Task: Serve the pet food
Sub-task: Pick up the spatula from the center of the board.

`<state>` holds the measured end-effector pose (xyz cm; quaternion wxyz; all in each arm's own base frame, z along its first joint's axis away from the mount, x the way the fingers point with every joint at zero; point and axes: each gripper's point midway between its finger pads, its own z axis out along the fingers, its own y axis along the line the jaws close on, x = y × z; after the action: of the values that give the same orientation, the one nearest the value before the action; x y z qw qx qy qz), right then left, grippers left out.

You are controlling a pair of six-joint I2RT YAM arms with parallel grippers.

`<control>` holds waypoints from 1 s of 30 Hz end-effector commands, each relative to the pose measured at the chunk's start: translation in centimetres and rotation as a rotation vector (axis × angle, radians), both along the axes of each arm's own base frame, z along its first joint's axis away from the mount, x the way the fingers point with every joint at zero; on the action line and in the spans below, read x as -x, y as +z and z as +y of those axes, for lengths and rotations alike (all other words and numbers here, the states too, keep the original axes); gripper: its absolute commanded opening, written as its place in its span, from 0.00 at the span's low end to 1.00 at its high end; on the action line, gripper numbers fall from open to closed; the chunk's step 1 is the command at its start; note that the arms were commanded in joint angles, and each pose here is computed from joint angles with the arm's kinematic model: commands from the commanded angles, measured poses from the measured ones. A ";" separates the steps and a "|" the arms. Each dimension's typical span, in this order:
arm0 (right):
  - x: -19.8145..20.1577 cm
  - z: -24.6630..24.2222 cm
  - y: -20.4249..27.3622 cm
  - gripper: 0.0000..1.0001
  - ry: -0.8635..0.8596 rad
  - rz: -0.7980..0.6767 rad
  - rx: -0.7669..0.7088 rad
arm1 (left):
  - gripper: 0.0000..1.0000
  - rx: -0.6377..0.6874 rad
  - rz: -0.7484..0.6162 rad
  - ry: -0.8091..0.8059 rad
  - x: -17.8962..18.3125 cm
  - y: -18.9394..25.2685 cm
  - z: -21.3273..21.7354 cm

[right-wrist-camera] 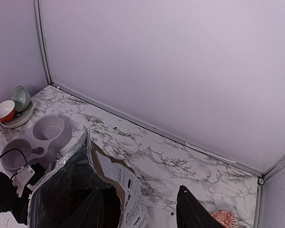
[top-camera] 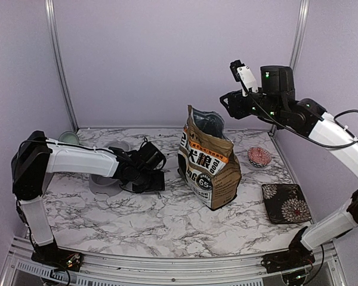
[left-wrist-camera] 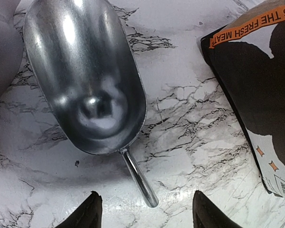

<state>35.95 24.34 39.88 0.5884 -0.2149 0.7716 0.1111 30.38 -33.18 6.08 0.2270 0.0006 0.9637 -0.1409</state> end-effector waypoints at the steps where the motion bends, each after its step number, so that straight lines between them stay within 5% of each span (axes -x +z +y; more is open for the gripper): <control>1: 0.6 -1.7 3.4 0.50 -0.046 -0.094 -0.083 | 0.65 0.016 -0.026 0.056 -0.7 -0.4 0.1; 30: -0.5 -0.1 2.0 0.51 -0.013 -0.062 -0.061 | 0.35 -0.027 -0.012 0.090 -2.0 -4.7 -0.2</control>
<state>36.02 24.13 40.30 0.6066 -0.2033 0.7600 0.1148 31.81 -33.28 2.26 0.2371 -0.0388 0.9628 -0.1234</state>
